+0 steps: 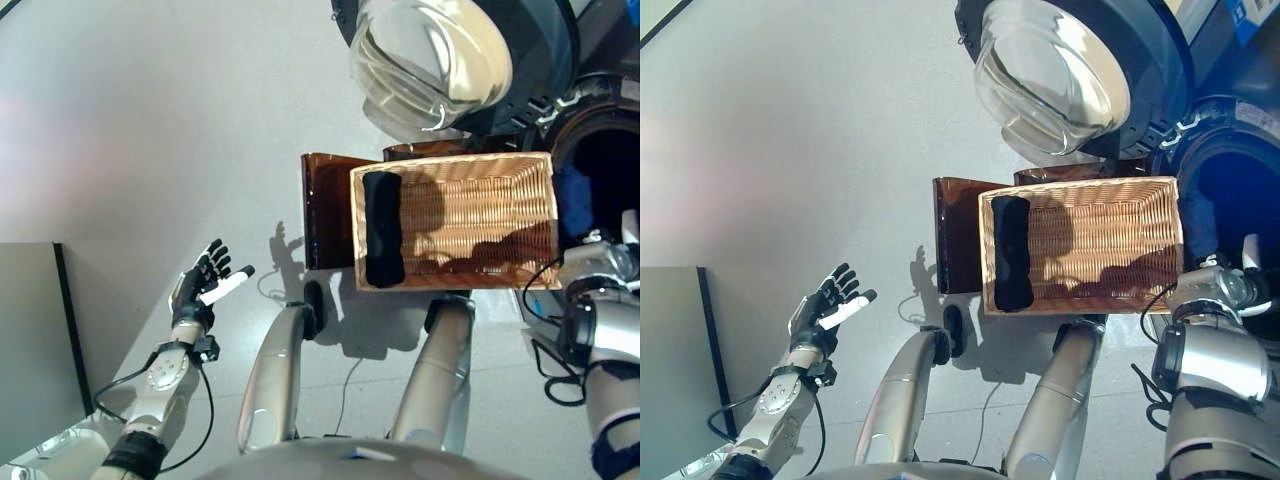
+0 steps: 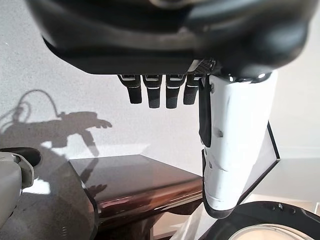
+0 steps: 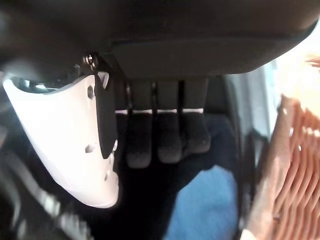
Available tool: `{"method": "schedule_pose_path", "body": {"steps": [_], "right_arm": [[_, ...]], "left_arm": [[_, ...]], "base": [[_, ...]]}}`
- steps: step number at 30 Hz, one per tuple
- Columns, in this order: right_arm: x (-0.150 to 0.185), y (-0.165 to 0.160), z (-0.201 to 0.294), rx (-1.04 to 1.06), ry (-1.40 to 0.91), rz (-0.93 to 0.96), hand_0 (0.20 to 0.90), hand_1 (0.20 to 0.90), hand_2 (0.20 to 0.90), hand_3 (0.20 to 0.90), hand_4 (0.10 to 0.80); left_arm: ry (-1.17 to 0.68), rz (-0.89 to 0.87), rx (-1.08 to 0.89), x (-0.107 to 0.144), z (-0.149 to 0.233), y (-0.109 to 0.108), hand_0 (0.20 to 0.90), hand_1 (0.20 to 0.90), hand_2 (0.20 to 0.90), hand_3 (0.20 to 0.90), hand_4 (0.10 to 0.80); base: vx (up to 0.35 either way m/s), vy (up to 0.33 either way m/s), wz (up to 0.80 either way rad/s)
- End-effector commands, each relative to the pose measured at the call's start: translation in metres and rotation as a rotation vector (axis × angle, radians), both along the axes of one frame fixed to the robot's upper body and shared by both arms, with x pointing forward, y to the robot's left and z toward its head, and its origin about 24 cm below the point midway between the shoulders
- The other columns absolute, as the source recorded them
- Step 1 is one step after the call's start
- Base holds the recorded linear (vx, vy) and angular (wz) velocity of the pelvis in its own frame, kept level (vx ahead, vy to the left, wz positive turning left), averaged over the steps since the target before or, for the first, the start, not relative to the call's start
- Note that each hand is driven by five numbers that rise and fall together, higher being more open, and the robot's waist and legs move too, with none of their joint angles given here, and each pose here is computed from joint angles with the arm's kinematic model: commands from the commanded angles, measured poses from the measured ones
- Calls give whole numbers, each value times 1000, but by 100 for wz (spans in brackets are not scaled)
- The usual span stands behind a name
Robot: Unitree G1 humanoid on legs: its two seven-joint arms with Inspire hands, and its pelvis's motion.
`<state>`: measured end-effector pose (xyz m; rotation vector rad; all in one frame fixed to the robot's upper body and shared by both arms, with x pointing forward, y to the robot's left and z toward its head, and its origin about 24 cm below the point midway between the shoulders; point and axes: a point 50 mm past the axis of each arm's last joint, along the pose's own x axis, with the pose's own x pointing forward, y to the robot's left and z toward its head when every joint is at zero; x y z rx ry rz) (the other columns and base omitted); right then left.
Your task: Pick up the clothes and place them into the washing machine
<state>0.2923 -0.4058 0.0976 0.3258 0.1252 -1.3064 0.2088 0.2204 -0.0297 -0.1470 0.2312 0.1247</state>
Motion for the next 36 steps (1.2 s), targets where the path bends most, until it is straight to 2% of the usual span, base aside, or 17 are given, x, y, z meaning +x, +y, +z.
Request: {"method": "schedule_pose_path", "body": {"steps": [1,2,6,11,20,26,36], "right_arm": [[2,-6,25,-380,223,68,900,900,900,900,800],[2,-6,25,-381,223,68,900,900,900,900,800],[6,0,30,-710,525,128,900,900,900,900,800],[3,0,28,-844,679,103,900,900,900,900,800],[7,10,9,-863,809,199,900,900,900,900,800],[-1,0,5,-833,945,207,900,900,900,900,800],[-7,-12,16,-882,1026,208,900,900,900,900,800]], "left_arm": [[-124,82,83,-5,24,34,900,900,900,900,800],[-124,83,82,-6,24,34,900,900,900,900,800],[-146,97,95,-5,26,36,900,900,900,900,800],[-167,107,106,-4,29,36,900,900,900,900,800],[-174,111,99,-1,29,34,900,900,900,900,800],[-159,91,96,-2,28,34,900,900,900,900,800],[-163,75,109,-3,31,36,900,900,900,900,800]], "base": [[0,0,0],[0,0,0],[0,0,0],[0,0,0],[0,0,0],[-1,-5,2],[1,-6,1]]}}
